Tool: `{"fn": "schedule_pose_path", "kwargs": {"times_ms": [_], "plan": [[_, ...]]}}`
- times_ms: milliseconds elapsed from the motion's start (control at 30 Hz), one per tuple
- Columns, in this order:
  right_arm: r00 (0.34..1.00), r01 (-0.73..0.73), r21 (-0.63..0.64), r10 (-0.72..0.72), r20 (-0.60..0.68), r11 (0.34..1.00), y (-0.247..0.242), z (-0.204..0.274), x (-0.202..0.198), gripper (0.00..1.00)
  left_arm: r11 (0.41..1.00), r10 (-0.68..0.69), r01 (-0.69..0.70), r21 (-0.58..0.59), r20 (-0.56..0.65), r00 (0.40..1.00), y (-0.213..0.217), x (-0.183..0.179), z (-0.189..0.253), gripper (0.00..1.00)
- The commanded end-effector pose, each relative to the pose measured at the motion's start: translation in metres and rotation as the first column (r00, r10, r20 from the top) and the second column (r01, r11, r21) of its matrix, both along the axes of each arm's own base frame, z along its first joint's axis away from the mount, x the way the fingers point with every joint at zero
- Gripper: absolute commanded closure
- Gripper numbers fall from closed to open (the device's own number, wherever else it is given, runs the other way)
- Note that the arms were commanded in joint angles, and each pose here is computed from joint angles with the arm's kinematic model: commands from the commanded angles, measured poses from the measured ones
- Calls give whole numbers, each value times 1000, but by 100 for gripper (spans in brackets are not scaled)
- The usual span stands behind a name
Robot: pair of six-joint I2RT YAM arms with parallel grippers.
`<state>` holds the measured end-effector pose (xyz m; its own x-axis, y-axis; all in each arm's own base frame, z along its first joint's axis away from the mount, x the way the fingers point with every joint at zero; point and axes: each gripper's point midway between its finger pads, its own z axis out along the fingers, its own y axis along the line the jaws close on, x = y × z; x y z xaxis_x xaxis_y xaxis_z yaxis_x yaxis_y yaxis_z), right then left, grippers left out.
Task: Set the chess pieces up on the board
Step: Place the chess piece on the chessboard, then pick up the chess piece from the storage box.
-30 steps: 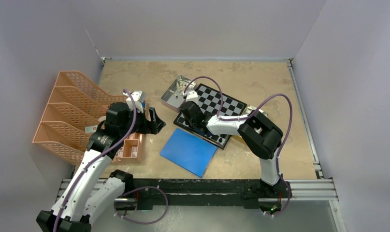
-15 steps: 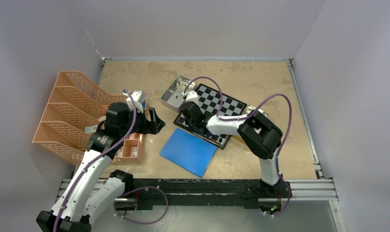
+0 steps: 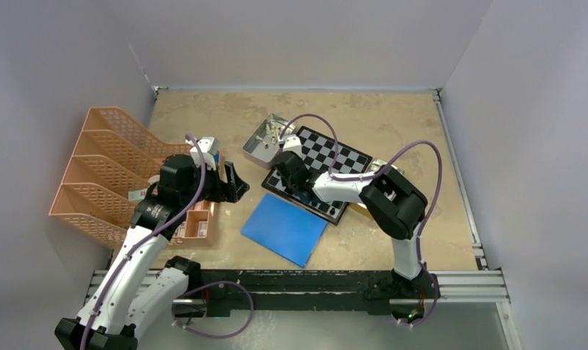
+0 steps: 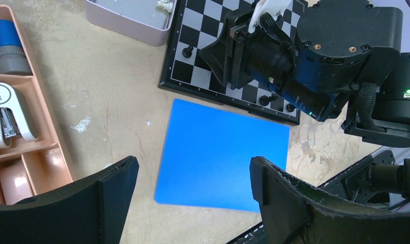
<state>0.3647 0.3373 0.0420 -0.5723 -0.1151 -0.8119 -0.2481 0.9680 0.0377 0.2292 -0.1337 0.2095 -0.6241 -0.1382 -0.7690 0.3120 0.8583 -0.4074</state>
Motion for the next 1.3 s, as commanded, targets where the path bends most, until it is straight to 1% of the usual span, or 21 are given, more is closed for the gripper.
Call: {"fn": "schedule_pose_path", "kwargs": {"times_ms": [0, 200, 400, 500, 600, 700, 800, 900, 1033, 1133, 1267], "plan": [[998, 11, 50, -14, 64, 999, 2, 42, 9, 71, 1000, 8, -7, -17, 32, 999, -1, 1, 10, 19], [995, -68, 115, 59, 78, 991, 14, 71, 2, 64, 1000, 7, -6, -18, 32, 999, -1, 2, 11, 19], [996, -69, 164, 59, 68, 984, 12, 87, -2, 63, 1000, 4, -4, -18, 33, 999, -1, 1, 11, 19], [998, -35, 189, 24, 58, 981, 3, 95, 0, 58, 1000, 4, -3, -19, 31, 1000, -1, 1, 10, 19], [998, 18, 241, -31, 52, 970, -17, 110, 5, 54, 1000, 1, -1, -19, 27, 1000, -2, 1, 9, 19], [986, 148, 275, -162, 27, 950, -58, 121, 15, 58, 1000, 0, 0, -19, 26, 1000, -2, 1, 9, 19], [942, 331, 260, -335, -28, 907, -108, 117, 22, 66, 1000, -1, 1, -18, 23, 1000, -2, 1, 8, 19], [872, 486, 224, -485, -66, 845, -156, 112, 22, 71, 1000, -1, 2, -19, 26, 1000, -2, 1, 9, 19], [789, 612, 218, -606, -102, 760, -206, 107, 16, 71, 1000, -4, 5, -21, 27, 1000, -3, 1, 9, 19], [728, 680, 221, -680, -89, 699, -239, 103, 11, 71, 1000, -6, 7, -21, 27, 1000, -3, 1, 9, 19], [625, 773, 196, -777, -72, 604, -279, 90, 4, 69, 1000, -7, 8, -22, 31, 999, -3, 0, 10, 19]]}}
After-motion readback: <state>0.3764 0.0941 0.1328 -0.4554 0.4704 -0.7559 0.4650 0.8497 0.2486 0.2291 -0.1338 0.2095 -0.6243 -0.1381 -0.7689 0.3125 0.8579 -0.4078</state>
